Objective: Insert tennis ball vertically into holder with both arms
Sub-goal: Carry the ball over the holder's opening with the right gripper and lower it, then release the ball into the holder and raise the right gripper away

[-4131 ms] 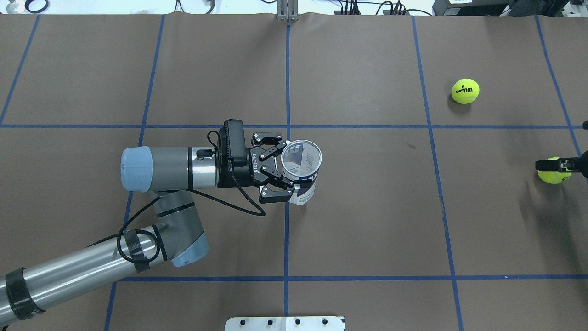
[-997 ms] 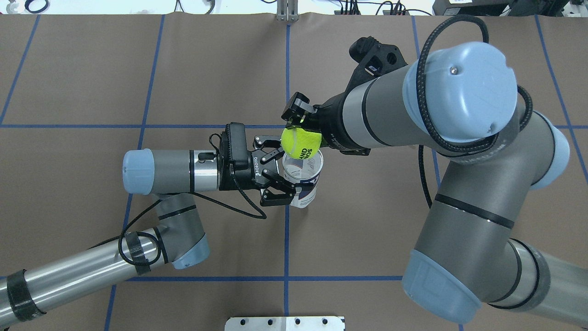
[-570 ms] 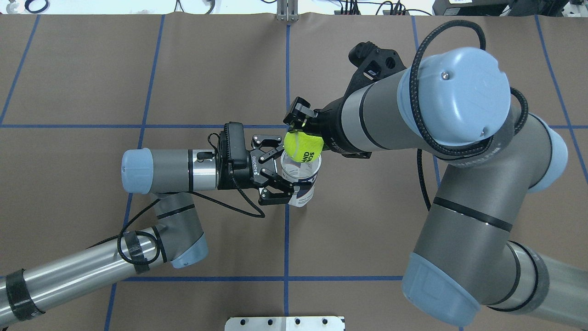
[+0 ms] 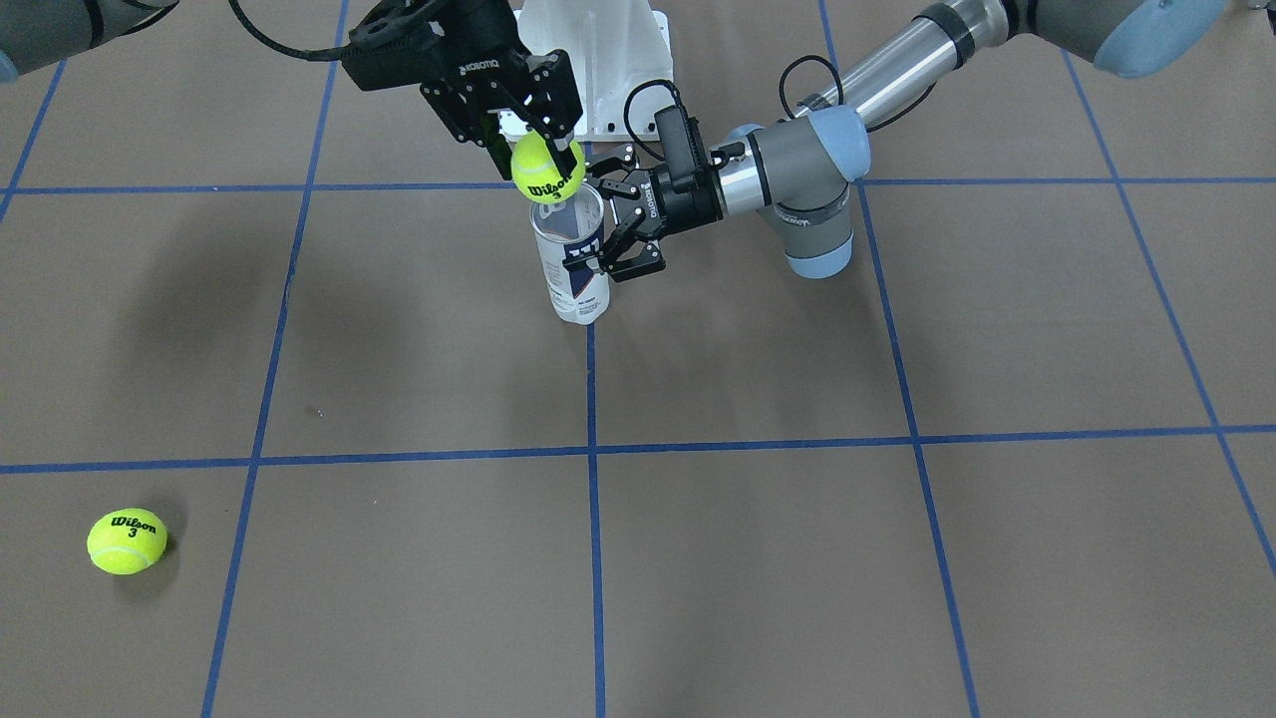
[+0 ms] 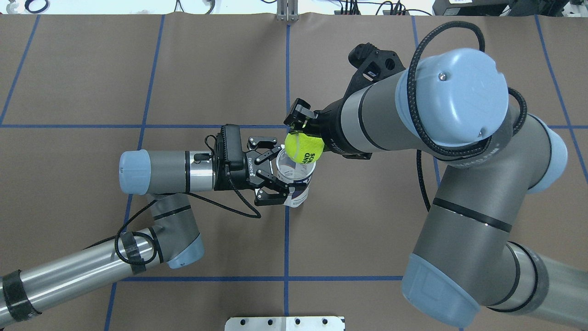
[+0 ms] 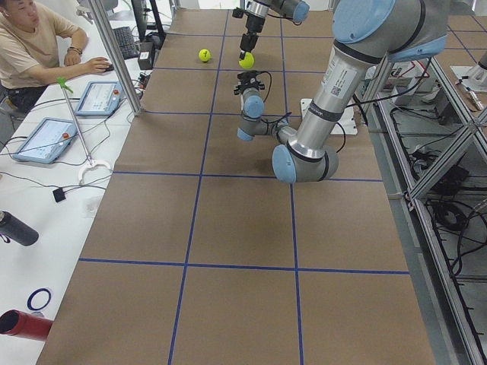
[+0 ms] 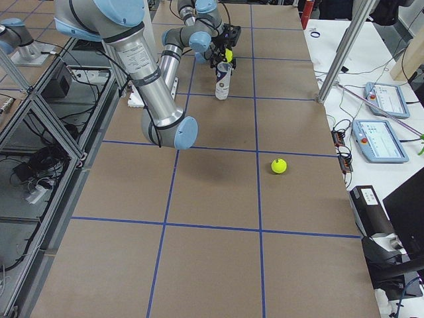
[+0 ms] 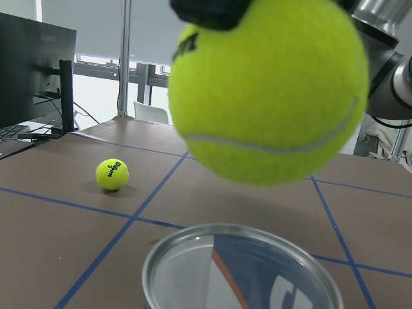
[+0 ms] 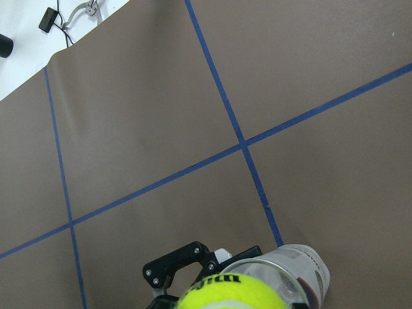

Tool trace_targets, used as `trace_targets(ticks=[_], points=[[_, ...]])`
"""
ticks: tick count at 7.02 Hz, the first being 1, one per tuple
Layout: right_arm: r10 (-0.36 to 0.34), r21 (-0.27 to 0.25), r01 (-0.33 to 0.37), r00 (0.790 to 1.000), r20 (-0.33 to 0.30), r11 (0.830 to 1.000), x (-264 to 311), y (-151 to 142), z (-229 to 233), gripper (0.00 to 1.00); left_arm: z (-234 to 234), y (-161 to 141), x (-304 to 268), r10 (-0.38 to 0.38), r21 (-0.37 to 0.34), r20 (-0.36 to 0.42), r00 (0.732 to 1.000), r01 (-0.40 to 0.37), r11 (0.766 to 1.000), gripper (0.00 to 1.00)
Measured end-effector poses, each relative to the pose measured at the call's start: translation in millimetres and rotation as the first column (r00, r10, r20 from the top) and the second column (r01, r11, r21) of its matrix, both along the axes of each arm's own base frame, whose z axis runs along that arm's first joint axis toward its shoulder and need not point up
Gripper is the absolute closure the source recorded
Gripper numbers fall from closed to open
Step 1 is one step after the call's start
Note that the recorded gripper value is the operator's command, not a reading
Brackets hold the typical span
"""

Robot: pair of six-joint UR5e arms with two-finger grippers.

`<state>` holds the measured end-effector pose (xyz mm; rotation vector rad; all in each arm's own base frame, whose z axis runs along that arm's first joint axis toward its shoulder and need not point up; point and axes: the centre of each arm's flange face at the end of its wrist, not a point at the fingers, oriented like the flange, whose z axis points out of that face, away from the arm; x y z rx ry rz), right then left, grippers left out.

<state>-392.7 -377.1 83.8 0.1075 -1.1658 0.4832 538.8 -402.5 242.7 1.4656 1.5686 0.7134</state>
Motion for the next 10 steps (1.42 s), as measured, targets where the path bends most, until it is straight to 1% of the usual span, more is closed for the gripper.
trace_targets(ticks=[1, 2, 3, 5, 6, 7, 10], points=[[-0.001, 0.0, 0.001, 1.0, -0.001, 1.0, -1, 0, 0, 0.93, 1, 0, 0, 0.0, -0.001, 0.002, 1.0, 0.0, 1.0, 0.17], [-0.003, -0.001, 0.003, 1.0, -0.002, 1.0, -2, 1, 1, 0.76, 1, 0, 1, 0.0, -0.001, 0.003, 1.0, 0.0, 1.0, 0.17], [-0.005, -0.001, 0.005, 1.0, -0.004, 1.0, -3, 1, 1, 0.64, 2, 0, 1, 0.0, -0.001, 0.003, 1.0, 0.0, 1.0, 0.17], [-0.012, -0.001, 0.012, 1.0, -0.009, 1.0, -7, 3, 2, 0.63, 2, -1, 0, -0.001, -0.001, 0.002, 1.0, 0.001, 1.0, 0.17], [-0.017, -0.002, 0.017, 1.0, -0.01, 1.0, -9, 5, 2, 0.36, 2, -1, 0, -0.001, -0.001, 0.003, 1.0, 0.001, 1.0, 0.17], [-0.018, -0.002, 0.018, 1.0, -0.014, 1.0, -11, 7, 2, 0.02, 2, -1, 0, -0.001, -0.001, 0.002, 1.0, 0.001, 1.0, 0.17], [0.009, 0.022, -0.008, 0.999, -0.035, 1.0, -21, 15, 2, 0.01, 1, 0, 0, 0.0, 0.001, -0.001, 1.0, 0.0, 1.0, 0.17]])
